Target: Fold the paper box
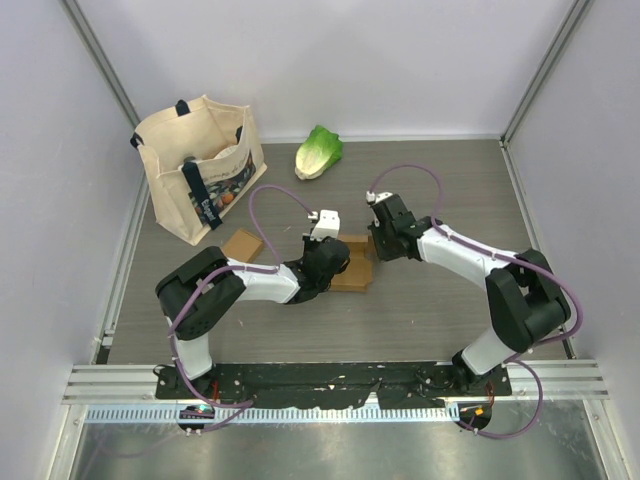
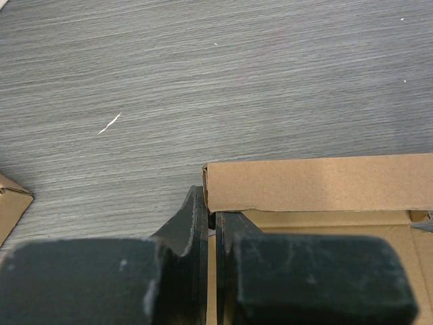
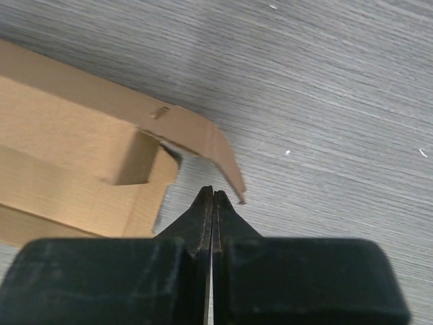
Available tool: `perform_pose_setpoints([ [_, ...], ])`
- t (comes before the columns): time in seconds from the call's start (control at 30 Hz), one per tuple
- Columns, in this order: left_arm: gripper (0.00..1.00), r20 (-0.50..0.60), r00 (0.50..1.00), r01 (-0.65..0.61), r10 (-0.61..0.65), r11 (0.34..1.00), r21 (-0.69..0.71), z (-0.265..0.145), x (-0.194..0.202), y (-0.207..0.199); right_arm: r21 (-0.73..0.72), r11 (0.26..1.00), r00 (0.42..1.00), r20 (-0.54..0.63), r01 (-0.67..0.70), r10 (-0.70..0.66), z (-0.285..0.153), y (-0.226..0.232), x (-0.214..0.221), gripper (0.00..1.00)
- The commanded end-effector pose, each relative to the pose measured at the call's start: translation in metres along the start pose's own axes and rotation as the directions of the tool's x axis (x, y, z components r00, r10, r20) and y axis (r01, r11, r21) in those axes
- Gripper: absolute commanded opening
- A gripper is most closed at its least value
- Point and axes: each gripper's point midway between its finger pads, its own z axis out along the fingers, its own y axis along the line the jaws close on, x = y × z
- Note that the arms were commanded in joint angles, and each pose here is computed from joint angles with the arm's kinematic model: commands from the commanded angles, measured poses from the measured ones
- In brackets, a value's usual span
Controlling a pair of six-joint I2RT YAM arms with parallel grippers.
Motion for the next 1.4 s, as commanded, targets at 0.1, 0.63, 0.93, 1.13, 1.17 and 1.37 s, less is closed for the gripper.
perform_pose_setpoints([
  [0.1,0.00,-0.007,1.000,-0.018,0.018,1.000,-0.013,-0.004,0.004,0.005,-0.083,0.989,0.981,0.142,-0.125,0.136,-0.034,0.035,-0.050,0.00],
  [0.63,0.00,-0.003,1.000,-0.027,0.027,1.000,-0.011,-0.005,0.004,0.005,-0.035,0.999,0.974,0.225,-0.010,0.017,-0.017,-0.015,-0.052,0.55],
  [0.93,0.00,0.003,1.000,-0.026,0.026,1.000,-0.011,-0.006,0.003,0.006,-0.207,0.978,0.973,0.228,0.016,0.033,-0.020,0.024,-0.056,0.20],
  [1.13,0.00,0.009,1.000,-0.024,0.024,1.000,-0.010,-0.007,0.002,0.003,-0.245,0.964,0.962,0.222,-0.102,0.158,-0.039,0.051,-0.063,0.00],
  [1.17,0.00,0.010,1.000,-0.026,0.026,1.000,-0.010,-0.007,0.001,0.003,-0.246,0.962,0.961,0.216,-0.118,0.173,-0.040,0.055,-0.066,0.01],
  [1.37,0.00,0.020,0.999,-0.038,0.039,0.999,-0.012,-0.011,0.000,0.000,-0.158,0.950,0.939,0.180,-0.268,0.294,-0.037,0.059,-0.067,0.01],
])
